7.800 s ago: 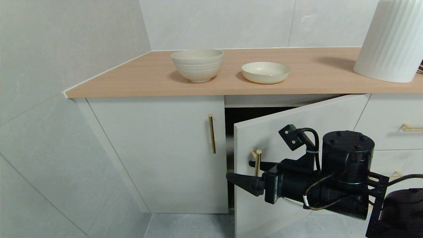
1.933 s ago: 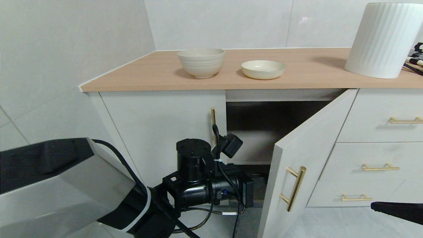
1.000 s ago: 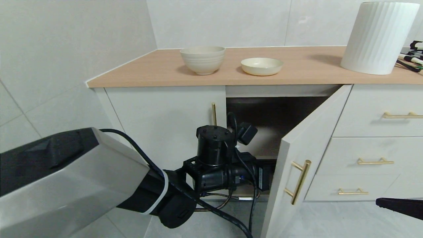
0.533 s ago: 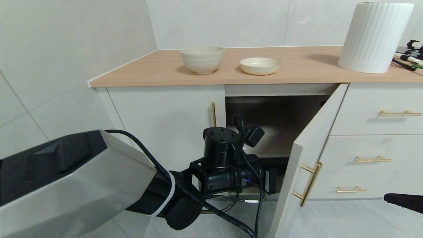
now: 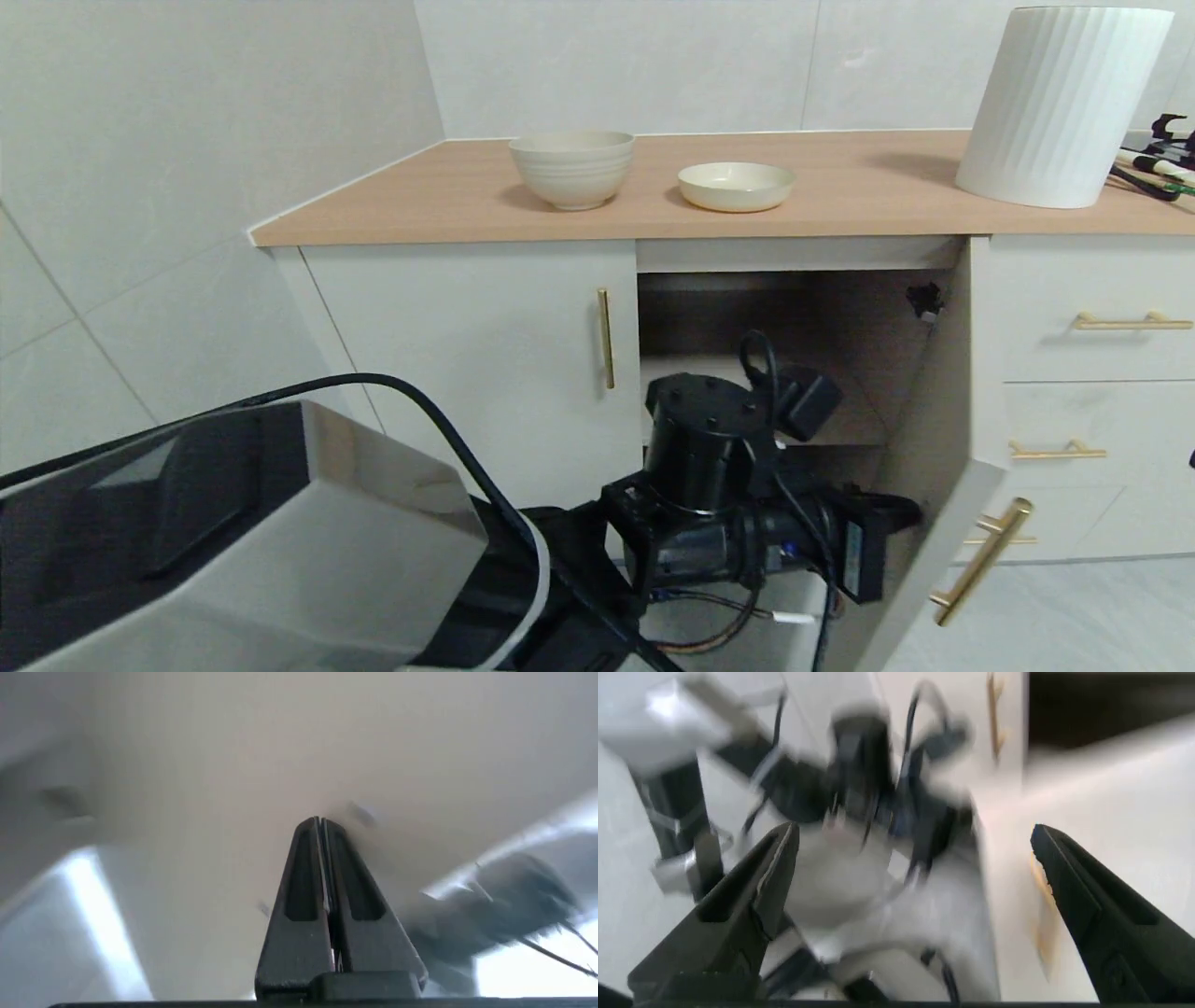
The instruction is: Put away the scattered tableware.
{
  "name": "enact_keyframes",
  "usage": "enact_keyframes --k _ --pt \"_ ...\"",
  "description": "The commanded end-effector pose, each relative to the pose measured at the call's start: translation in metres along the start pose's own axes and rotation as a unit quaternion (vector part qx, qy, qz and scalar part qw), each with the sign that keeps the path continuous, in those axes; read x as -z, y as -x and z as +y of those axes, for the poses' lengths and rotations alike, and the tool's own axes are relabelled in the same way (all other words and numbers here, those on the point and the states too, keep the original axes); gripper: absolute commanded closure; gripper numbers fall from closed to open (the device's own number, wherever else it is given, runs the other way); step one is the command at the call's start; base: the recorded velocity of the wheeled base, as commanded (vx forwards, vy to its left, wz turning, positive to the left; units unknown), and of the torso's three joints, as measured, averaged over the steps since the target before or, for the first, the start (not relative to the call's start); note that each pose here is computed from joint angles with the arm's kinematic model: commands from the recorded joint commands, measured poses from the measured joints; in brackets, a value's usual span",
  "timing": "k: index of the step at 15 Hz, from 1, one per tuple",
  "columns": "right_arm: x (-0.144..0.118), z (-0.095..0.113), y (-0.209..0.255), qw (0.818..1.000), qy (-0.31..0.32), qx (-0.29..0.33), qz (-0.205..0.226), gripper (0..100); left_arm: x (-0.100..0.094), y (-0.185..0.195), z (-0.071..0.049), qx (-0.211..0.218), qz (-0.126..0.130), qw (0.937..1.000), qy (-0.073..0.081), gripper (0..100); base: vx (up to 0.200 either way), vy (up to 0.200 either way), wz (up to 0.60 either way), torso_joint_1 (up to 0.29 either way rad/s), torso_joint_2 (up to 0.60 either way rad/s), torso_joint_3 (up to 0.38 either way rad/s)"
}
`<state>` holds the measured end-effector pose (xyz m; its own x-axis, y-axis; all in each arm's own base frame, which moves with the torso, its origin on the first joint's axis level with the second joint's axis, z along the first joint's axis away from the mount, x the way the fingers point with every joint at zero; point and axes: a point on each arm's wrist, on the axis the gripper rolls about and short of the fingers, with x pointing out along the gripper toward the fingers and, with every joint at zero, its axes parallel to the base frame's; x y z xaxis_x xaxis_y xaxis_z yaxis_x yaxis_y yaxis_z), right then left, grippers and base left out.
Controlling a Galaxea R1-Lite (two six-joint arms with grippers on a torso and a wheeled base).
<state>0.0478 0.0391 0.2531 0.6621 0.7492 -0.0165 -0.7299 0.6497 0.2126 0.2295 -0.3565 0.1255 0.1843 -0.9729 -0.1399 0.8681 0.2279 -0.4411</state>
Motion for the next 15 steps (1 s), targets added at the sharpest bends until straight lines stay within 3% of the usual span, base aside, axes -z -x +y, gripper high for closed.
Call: enact_keyframes --k 1,3,5,7,8,10,12,14,15 --pt "-0.011 0.003 0.005 1.0 0.006 0.002 -0.026 0 0.007 -0.014 -0.032 0.04 0.008 0.9991 -0.01 100 0.0 0.0 0.0 0.0 0.0 0.0" --pt "-0.012 0.003 0.004 1.0 0.006 0.004 -0.024 0 0.007 -0.015 -0.046 0.053 0.014 0.9985 -0.012 100 0.0 0.0 0.0 0.0 0.0 0.0" --pt "-0.011 0.002 0.001 1.0 0.004 0.005 -0.019 0 0.001 -0.01 -0.043 0.046 0.007 0.9989 -0.011 100 0.0 0.0 0.0 0.0 0.0 0.0" --pt "-0.009 0.0 -0.006 1.0 0.0 0.01 -0.004 0 -0.012 0.004 -0.015 -0.011 -0.019 0.9997 -0.006 100 0.0 0.0 0.0 0.0 0.0 0.0" --pt "-0.007 -0.003 -0.013 1.0 -0.005 0.02 0.015 0 -0.018 0.015 0.003 -0.046 -0.032 0.9984 -0.001 100 0.0 0.0 0.0 0.0 0.0 0.0" --pt "-0.004 -0.011 -0.031 0.998 -0.014 0.04 0.047 0 -0.039 0.05 0.026 -0.099 -0.063 0.9931 0.003 100 0.0 0.0 0.0 0.0 0.0 0.0" --pt "-0.007 -0.022 -0.058 0.995 -0.025 0.057 0.078 0 -0.063 0.121 0.037 -0.164 -0.096 0.9817 0.011 100 0.0 0.0 0.0 0.0 0.0 0.0" --pt "-0.015 -0.029 -0.08 0.994 -0.025 0.064 0.087 0 -0.07 0.179 0.029 -0.216 -0.105 0.9705 0.024 100 0.0 0.0 0.0 0.0 0.0 0.0" --pt "-0.025 -0.033 -0.099 0.994 -0.025 0.063 0.084 0 -0.068 0.229 0.015 -0.264 -0.105 0.9579 0.042 100 0.0 0.0 0.0 0.0 0.0 0.0"
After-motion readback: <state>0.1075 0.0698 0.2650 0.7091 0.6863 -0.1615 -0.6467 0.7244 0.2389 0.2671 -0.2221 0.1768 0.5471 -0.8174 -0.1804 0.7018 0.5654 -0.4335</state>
